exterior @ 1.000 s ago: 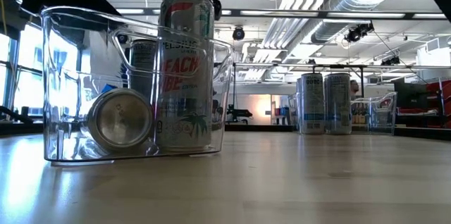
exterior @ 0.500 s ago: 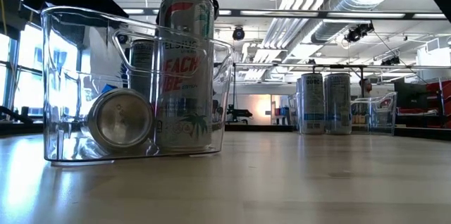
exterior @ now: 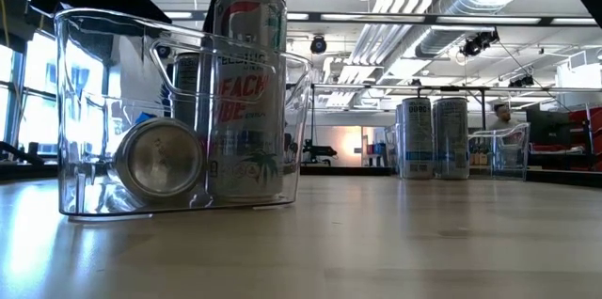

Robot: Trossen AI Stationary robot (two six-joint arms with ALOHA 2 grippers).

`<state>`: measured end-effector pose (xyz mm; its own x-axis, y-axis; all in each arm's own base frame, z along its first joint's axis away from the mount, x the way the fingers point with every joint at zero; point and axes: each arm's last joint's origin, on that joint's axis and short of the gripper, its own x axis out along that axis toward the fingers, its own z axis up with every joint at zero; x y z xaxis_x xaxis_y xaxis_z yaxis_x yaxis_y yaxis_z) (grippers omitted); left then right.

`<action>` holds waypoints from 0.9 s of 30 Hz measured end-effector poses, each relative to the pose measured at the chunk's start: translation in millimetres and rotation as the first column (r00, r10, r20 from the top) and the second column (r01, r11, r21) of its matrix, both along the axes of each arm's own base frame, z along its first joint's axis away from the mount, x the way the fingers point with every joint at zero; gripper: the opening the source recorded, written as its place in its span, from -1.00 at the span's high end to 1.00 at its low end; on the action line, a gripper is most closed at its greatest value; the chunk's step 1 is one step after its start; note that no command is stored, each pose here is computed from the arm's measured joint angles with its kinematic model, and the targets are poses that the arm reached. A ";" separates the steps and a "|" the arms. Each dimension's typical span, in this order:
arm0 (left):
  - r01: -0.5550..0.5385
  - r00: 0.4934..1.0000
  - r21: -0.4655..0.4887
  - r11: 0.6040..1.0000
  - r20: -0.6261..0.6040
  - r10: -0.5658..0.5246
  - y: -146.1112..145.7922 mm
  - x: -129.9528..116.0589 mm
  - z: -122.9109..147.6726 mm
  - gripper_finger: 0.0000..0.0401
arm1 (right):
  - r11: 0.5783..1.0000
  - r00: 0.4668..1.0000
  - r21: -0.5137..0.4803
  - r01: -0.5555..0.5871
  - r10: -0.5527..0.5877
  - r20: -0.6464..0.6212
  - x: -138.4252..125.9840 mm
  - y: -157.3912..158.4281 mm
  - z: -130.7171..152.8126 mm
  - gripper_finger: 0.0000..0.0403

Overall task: Sort soda cans
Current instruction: Adjust all the white-pink soda cans into the center transparent bin

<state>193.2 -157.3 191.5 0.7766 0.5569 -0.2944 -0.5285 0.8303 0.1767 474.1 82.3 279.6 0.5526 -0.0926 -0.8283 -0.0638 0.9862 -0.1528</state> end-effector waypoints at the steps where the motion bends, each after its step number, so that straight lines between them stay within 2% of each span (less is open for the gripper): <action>1: 0.000 1.000 0.000 1.000 0.000 0.000 0.0 0.0 0.0 -0.57 | 1.000 1.000 -0.002 0.002 -0.002 0.004 0.9 -2.0 -0.1 -0.16; 9: 0.000 1.000 -0.002 1.000 0.002 0.000 -0.1 0.1 0.1 -0.57 | 0.999 0.998 -0.045 0.021 -0.018 0.066 8.0 -16.2 3.3 -0.16; 14: 0.001 1.000 -0.008 1.000 0.008 -0.001 -0.7 0.7 0.5 -0.57 | 0.998 0.996 -0.009 0.054 -0.054 0.067 10.2 -27.5 2.3 -0.17; 20: 0.008 1.000 -0.007 1.000 0.005 -0.007 -1.4 0.9 0.7 -0.57 | 0.998 0.996 0.018 0.065 -0.066 0.065 11.2 -31.8 1.4 -0.38; 27: 0.056 0.998 -0.024 0.998 0.008 -0.056 -13.0 0.7 12.2 -0.57 | 0.998 0.990 -0.002 0.060 -0.059 0.124 11.6 -30.8 18.9 -0.42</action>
<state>193.9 -170.4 203.7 0.8085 0.5054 -0.3017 -0.4822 0.8626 0.1528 485.7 51.5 298.5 0.6444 -0.1333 -0.7530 0.0150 0.9867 -0.1618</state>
